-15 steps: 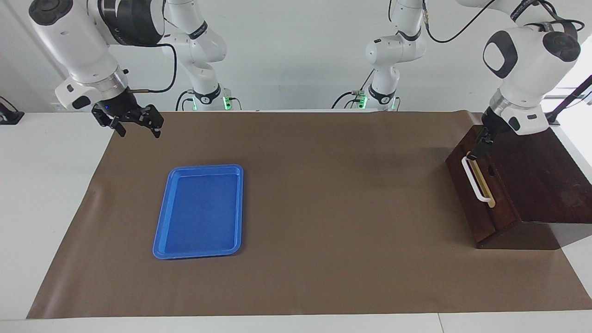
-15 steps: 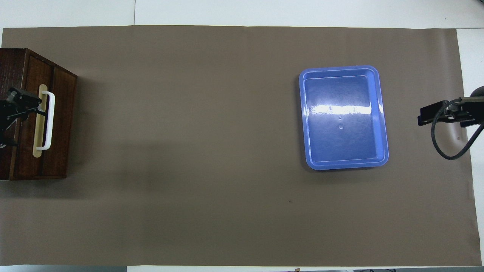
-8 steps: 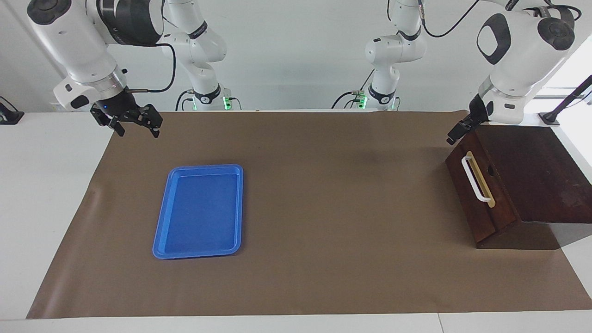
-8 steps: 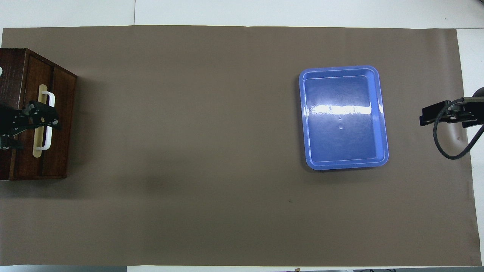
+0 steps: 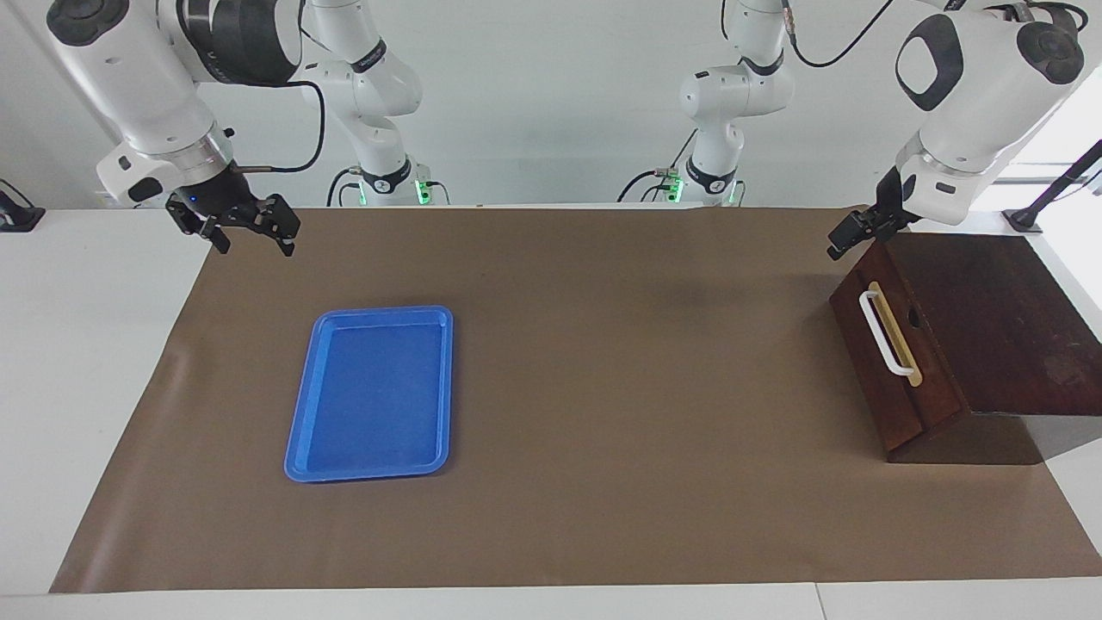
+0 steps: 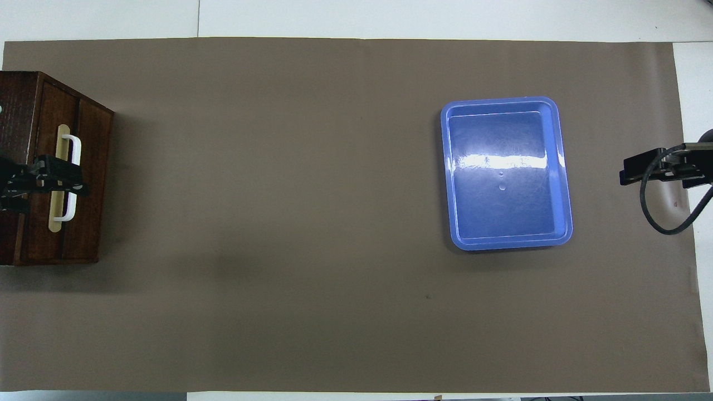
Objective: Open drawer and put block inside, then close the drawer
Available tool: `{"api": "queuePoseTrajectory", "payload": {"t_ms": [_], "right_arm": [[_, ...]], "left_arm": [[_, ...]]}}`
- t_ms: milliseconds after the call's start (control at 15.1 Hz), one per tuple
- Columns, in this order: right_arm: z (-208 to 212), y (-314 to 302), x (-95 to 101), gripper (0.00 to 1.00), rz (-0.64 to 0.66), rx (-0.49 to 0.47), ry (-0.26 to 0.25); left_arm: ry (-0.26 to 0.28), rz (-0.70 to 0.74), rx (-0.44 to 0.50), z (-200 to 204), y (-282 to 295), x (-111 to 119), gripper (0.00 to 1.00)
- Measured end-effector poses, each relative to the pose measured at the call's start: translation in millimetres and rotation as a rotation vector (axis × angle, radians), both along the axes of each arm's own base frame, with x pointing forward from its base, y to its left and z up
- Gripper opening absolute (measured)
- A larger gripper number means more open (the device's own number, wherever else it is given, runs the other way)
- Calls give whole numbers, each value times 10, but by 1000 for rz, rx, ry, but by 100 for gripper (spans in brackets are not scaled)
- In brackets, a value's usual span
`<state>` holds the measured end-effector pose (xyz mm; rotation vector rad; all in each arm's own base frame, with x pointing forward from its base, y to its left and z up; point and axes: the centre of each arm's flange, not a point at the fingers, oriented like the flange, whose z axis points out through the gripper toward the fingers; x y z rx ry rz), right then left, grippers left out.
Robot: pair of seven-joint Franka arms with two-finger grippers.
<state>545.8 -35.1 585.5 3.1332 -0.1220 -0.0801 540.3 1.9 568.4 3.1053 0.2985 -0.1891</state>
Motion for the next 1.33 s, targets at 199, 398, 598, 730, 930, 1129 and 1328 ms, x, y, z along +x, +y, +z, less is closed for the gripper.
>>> {"api": "queuePoseTrajectory", "payload": {"t_ms": [199, 398, 598, 730, 930, 1129, 1328], "right_arm": [[0, 0, 0, 100, 2, 0, 0], [0, 1, 0, 100, 3, 0, 0], [0, 1, 0, 100, 3, 0, 0], [0, 1, 0, 100, 3, 0, 0], [0, 1, 0, 100, 3, 0, 0], [0, 1, 0, 100, 3, 0, 0], [0, 1, 0, 100, 3, 0, 0]], "left_arm": [[2, -23, -2, -9, -61, 5, 100], [7, -47, -3, 19, -121, 5, 100], [-1, -76, -4, 69, -237, 9, 100], [-2, -96, -5, 76, -313, 6, 100], [-11, -163, -13, 111, -289, 14, 100], [-24, -204, -18, 165, -236, 25, 100], [-35, -209, -18, 192, -235, 35, 100]]}}
